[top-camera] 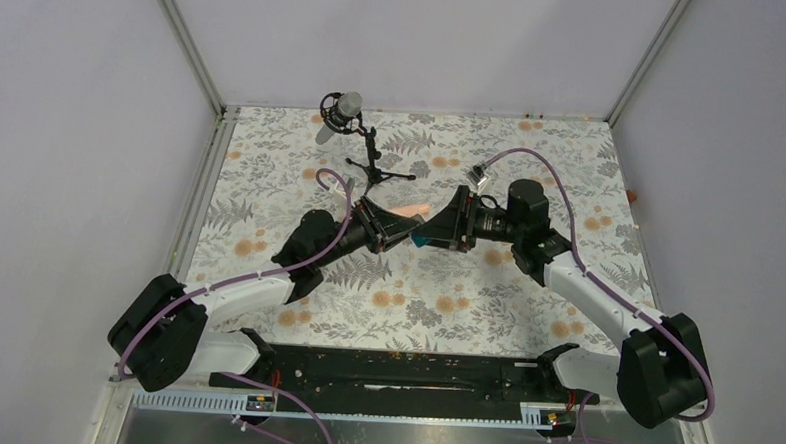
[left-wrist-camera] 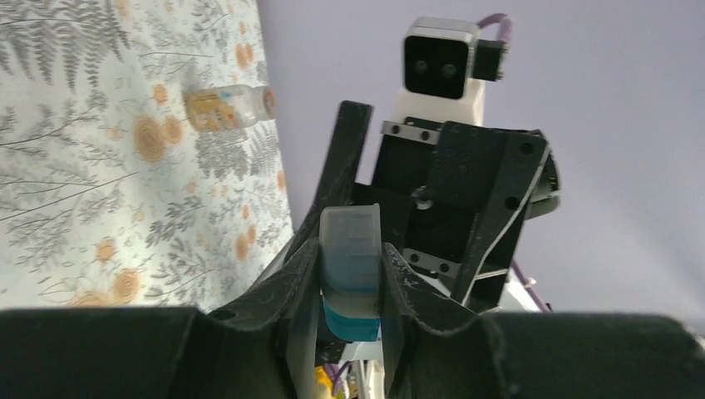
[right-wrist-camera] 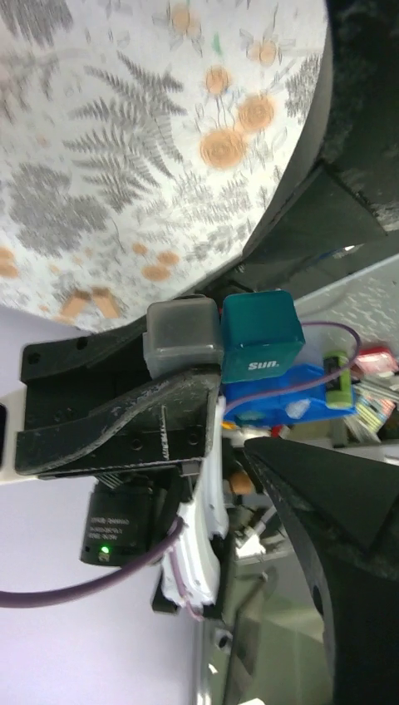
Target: Sort the pills into containers
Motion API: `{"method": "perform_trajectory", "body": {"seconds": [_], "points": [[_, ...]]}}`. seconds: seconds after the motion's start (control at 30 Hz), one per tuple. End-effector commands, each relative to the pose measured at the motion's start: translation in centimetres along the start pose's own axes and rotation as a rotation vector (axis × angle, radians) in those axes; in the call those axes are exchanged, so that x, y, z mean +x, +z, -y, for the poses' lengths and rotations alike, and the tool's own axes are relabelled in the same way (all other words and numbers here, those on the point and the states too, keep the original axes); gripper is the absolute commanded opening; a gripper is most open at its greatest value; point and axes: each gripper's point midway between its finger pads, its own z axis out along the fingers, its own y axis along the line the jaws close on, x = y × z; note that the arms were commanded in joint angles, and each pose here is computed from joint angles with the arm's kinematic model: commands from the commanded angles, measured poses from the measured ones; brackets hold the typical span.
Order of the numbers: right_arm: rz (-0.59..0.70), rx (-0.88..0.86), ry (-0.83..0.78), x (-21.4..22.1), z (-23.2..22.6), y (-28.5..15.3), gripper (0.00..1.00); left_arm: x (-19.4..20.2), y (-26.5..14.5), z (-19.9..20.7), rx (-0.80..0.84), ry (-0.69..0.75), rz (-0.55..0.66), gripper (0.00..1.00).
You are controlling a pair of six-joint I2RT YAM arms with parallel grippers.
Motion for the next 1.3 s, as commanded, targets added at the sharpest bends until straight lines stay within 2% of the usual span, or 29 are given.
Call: {"method": "perform_trajectory", "body": {"seconds": [0.0,0.13,0.27,0.37,0.6,0.73,0.9,0.97,1.1,1.17,1.23,1.27], "points": [[0.122,0.144,-0.076,-1.5,1.6,-1.8,0.86,-0.5,0.0,-2.2,-0.089,0.102,0.023,0.0],[0.23,0.401,-0.159,-2.6,4.4,-4.5,0.88,-0.4,0.3,-7.1,-0.233,0.163,0.007,0.02],[0.296,0.543,-0.192,-3.3,5.5,-6.7,0.88,0.5,1.6,-10.6,-0.307,0.182,-0.038,0.07],[0.311,0.57,-0.204,-3.4,5.6,-7.2,0.88,1.6,3.1,-12.7,-0.347,0.192,-0.072,0.09],[0.31,0.588,-0.21,-3.1,5.9,-7.7,0.88,2.3,6.0,-16.0,-0.421,0.236,-0.067,0.1],[0.327,0.601,-0.212,-3.1,6.1,-8.0,0.87,2.5,6.4,-18.5,-0.506,0.281,-0.053,0.19],[0.325,0.603,-0.213,-3.1,6.1,-8.0,0.87,2.3,6.0,-21.2,-0.566,0.292,-0.033,0.24],[0.323,0.599,-0.214,-3.2,6.0,-8.0,0.87,2.4,5.7,-21.6,-0.575,0.292,-0.035,0.31],[0.316,0.61,-0.213,-3.1,6.1,-8.1,0.88,1.7,4.6,-22.3,-0.615,0.311,-0.001,0.64],[0.316,0.626,-0.217,-3.1,6.1,-8.3,0.88,1.3,3.9,-22.3,-0.637,0.328,0.02,0.75],[0.319,0.645,-0.217,-3.2,6.2,-8.6,0.88,0.7,3.1,-22.2,-0.664,0.349,0.046,0.82],[0.322,0.654,-0.221,-3.2,6.2,-8.8,0.88,0.4,2.7,-22.1,-0.676,0.363,0.054,0.89]]}}
